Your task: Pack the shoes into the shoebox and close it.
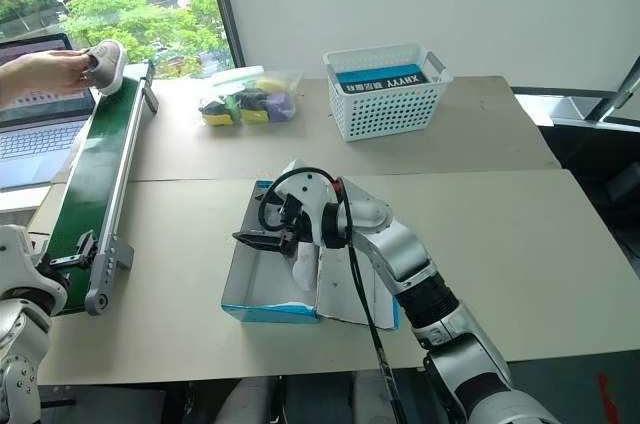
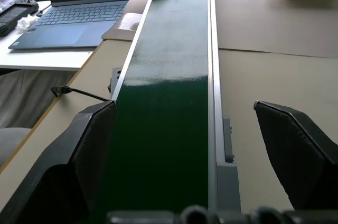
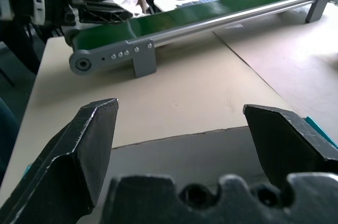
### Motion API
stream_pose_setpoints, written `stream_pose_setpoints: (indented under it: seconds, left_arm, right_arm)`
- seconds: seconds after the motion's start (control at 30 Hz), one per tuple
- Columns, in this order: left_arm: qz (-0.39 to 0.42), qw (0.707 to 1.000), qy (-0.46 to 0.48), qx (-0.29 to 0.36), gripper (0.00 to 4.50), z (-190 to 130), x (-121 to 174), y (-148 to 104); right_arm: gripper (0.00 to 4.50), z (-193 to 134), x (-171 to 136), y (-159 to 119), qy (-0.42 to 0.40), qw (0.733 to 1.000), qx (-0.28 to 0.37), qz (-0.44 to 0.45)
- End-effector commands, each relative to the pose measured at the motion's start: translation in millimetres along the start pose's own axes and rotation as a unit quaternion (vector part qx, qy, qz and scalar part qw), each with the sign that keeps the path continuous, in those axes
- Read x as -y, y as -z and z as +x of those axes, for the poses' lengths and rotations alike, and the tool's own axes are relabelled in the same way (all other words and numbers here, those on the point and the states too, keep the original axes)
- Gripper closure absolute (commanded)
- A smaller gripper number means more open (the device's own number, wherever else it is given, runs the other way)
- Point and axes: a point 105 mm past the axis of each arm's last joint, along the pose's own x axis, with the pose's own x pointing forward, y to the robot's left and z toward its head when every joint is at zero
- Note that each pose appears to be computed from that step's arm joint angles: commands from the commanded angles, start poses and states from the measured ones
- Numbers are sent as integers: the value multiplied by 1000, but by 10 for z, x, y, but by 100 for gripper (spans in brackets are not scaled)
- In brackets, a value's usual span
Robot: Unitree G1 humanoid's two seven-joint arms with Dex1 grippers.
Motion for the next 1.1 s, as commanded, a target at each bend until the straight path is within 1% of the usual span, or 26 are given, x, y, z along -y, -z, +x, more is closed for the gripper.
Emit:
stream_pose_setpoints:
  seconds: [0.03,0.27,0.5,0.7,0.9,1.1]
  left_arm:
    - [5,1000,-14,27,0,-22,-49,-105]
    - [10,1000,-12,22,0,-51,-32,-54]
    - [3,999,-36,19,0,-131,-127,23]
    - [0,999,-46,13,0,-170,-158,92]
    - [-3,999,-53,12,0,-177,-187,105]
    - [-3,999,-48,8,0,-130,-168,99]
  right_arm:
    - [2,82,8,-88,13,1000,8,-21]
    - [2,83,4,-70,22,999,8,-24]
    - [2,92,101,-140,34,999,14,-29]
    - [2,119,88,-148,33,999,15,-33]
    - [2,132,77,-166,34,999,20,-29]
    - [2,134,131,-190,47,998,25,-23]
